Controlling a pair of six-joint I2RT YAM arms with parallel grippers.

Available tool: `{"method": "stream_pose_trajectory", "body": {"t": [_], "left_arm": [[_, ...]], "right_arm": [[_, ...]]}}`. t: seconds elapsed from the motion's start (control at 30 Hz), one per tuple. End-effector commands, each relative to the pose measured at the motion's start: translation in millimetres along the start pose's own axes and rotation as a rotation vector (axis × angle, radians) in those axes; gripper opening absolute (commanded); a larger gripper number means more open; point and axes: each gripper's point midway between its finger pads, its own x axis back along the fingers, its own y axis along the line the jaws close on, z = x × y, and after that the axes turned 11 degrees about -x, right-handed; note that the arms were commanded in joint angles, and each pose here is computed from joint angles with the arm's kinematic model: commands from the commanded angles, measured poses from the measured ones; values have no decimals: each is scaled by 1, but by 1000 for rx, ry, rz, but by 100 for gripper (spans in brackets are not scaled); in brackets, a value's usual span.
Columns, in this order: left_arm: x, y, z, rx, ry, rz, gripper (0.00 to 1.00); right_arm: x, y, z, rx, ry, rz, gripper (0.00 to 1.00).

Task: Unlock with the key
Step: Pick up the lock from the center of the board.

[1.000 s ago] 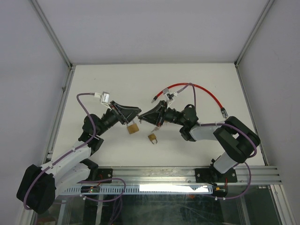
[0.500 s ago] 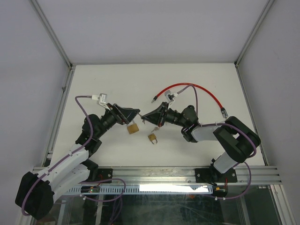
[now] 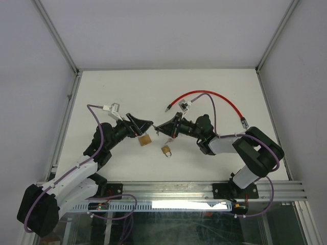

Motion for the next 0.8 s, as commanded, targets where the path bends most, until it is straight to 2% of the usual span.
{"method": "stream_pose_trajectory", "body": {"t": [0.0, 0.23, 0.37, 0.5, 0.57, 0.6, 0.67, 0.77], "left_arm": [[-3, -3, -15, 17, -30, -31, 90], [-3, 10, -5, 37, 35, -110, 93], [-5, 14, 8, 67, 103, -131, 96], [-9, 20, 30, 101, 190, -157, 97], [-13, 20, 43, 99, 235, -175, 97], [-16, 19, 47, 93, 250, -190, 97], [-21, 15, 61, 70, 297, -210, 97], [-27, 12, 78, 39, 349, -250, 97]], "right_arm": [[1, 10, -18, 45, -62, -3, 0], [10, -6, -19, 83, -82, 94, 0], [22, -18, -24, 134, -116, 189, 0], [36, -13, -19, 124, -93, 217, 0], [50, -33, -38, 209, -186, 352, 0], [54, -32, -36, 205, -179, 359, 0], [68, -45, -51, 245, -246, 468, 0], [80, -50, -56, 268, -279, 515, 0]]}}
